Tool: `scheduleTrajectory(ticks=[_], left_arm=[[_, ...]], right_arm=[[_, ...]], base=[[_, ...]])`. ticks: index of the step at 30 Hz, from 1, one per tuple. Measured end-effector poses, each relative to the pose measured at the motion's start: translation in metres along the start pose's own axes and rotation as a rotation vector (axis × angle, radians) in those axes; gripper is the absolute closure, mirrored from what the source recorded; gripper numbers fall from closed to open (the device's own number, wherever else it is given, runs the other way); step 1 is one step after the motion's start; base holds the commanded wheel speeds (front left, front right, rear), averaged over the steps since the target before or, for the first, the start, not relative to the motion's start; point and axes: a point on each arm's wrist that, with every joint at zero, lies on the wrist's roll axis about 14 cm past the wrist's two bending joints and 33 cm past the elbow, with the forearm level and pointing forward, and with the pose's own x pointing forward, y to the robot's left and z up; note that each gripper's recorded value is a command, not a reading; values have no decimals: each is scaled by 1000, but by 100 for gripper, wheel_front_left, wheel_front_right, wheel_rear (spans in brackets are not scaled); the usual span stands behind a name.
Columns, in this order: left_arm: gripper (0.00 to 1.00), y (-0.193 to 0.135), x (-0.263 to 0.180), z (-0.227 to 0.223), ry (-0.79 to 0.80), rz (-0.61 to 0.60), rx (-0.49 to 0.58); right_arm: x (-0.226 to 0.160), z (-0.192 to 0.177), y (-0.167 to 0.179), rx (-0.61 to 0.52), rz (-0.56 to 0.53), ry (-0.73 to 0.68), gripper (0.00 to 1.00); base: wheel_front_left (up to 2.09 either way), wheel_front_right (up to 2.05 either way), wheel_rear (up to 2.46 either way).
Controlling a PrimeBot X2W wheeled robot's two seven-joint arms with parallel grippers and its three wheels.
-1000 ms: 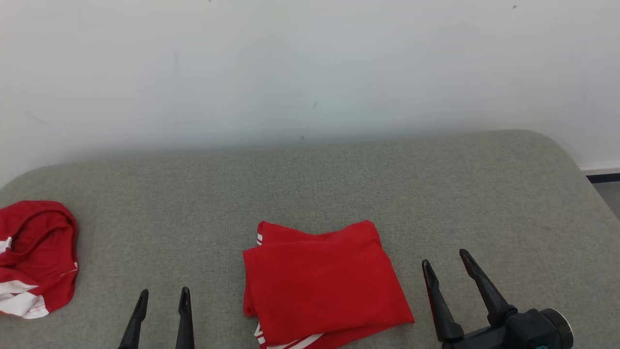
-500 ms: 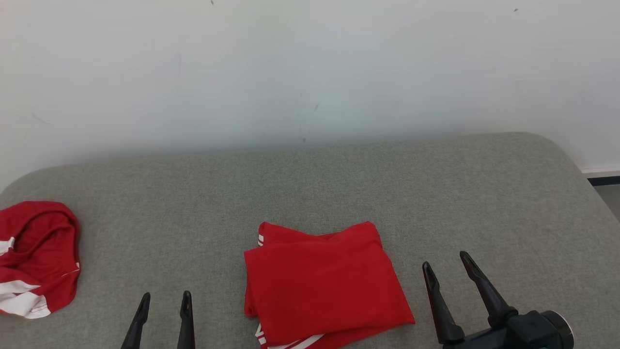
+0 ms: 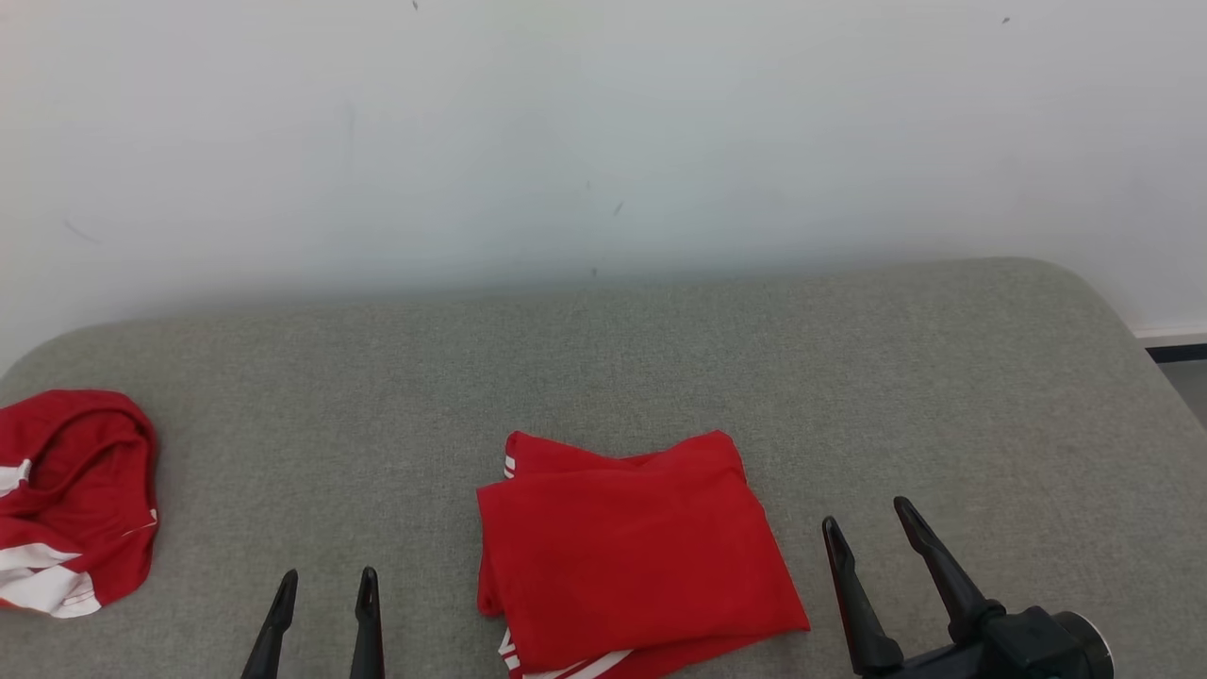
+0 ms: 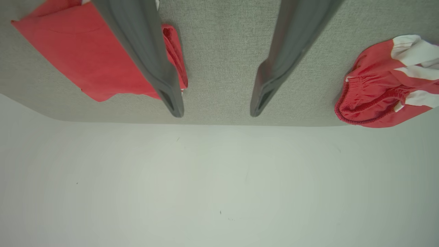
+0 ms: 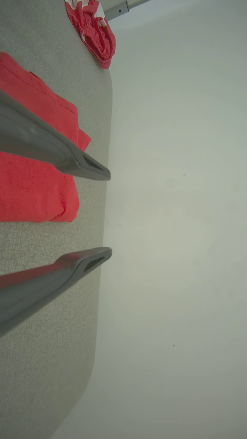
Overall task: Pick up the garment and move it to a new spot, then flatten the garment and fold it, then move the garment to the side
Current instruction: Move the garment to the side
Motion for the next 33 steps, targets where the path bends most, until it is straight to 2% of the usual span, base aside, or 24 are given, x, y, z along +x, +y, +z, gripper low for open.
scheduleTrajectory(ticks=[5,8,12,18,21,27,29,33], left_arm=[[0,1,-1,-2,6,4,2],[0,2,-1,-4,10,6,3],[0,3,-1,-5,14,8,2],[0,8,0,-6,17,17,9],[0,11,0,-8,25,22,9],[0,19,6,-16,50,28,16],[0,21,10,-21,63,26,15],[0,24,13,-26,79,32,16]], right_arm=[[3,-17,-1,25,3,52,0],[8,-35,2,98,8,105,0],[13,-71,3,203,18,244,0],[36,-92,-1,338,17,370,0],[40,-109,0,408,24,482,0],[56,-123,0,492,54,617,0],[53,-138,-2,530,51,707,0],[55,-149,2,578,65,776,0]], base=[[0,0,0],[0,0,0],[0,0,0],[0,0,0],[0,0,0],[0,0,0],[0,0,0],[0,0,0]])
